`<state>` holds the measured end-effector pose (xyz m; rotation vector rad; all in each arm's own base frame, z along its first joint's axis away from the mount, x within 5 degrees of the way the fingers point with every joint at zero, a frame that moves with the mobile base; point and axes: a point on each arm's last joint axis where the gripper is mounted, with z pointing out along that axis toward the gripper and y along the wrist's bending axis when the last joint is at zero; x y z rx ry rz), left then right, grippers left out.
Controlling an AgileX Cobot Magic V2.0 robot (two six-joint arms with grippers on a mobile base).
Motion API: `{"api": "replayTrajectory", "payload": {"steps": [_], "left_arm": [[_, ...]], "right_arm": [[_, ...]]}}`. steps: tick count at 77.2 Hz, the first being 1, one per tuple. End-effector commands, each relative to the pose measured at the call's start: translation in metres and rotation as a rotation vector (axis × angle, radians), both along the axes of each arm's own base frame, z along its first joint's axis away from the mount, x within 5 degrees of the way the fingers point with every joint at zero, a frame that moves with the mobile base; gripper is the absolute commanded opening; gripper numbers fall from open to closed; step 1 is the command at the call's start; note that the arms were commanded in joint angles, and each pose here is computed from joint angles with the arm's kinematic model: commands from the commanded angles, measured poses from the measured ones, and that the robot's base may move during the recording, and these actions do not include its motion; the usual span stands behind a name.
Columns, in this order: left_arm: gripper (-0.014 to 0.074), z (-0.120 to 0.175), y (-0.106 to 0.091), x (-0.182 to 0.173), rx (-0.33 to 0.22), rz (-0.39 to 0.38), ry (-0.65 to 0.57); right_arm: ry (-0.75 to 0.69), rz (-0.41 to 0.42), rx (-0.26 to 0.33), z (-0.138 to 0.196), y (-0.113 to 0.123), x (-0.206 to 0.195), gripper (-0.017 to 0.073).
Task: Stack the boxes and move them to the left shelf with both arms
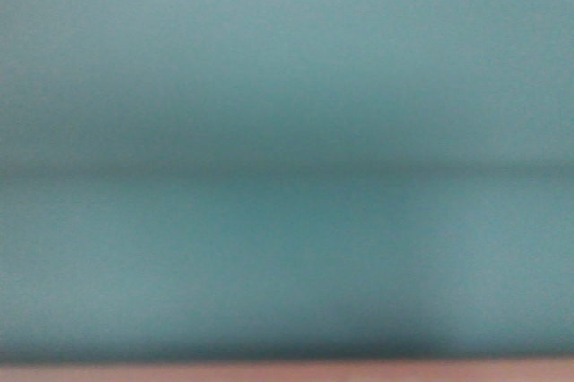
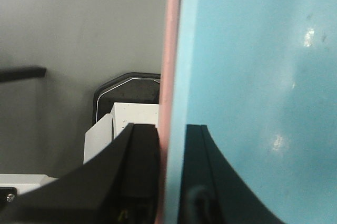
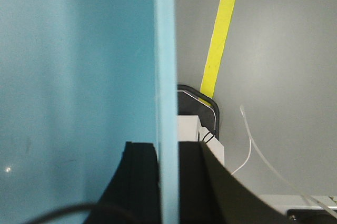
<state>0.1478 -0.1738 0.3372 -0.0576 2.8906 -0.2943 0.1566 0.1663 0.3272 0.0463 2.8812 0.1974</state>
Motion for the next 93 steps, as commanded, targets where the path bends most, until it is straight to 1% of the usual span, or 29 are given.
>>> {"api": "replayTrajectory", "payload": {"steps": [1, 93], "left_arm": [[0.0007, 0.0148, 0.0073, -0.0078, -0.008, 0.007, -0.006], [0.0007, 0.0135, 0.0045, -0.0070, -0.019, 0.006, 0.000]], "right_arm": [[-0.071, 0.001, 0.050, 0.0168, -0.0043, -0.0013, 0.0057], [-0.070, 0.000, 0.049, 0.0166, -0.0042, -0.0011, 0.0057]]}}
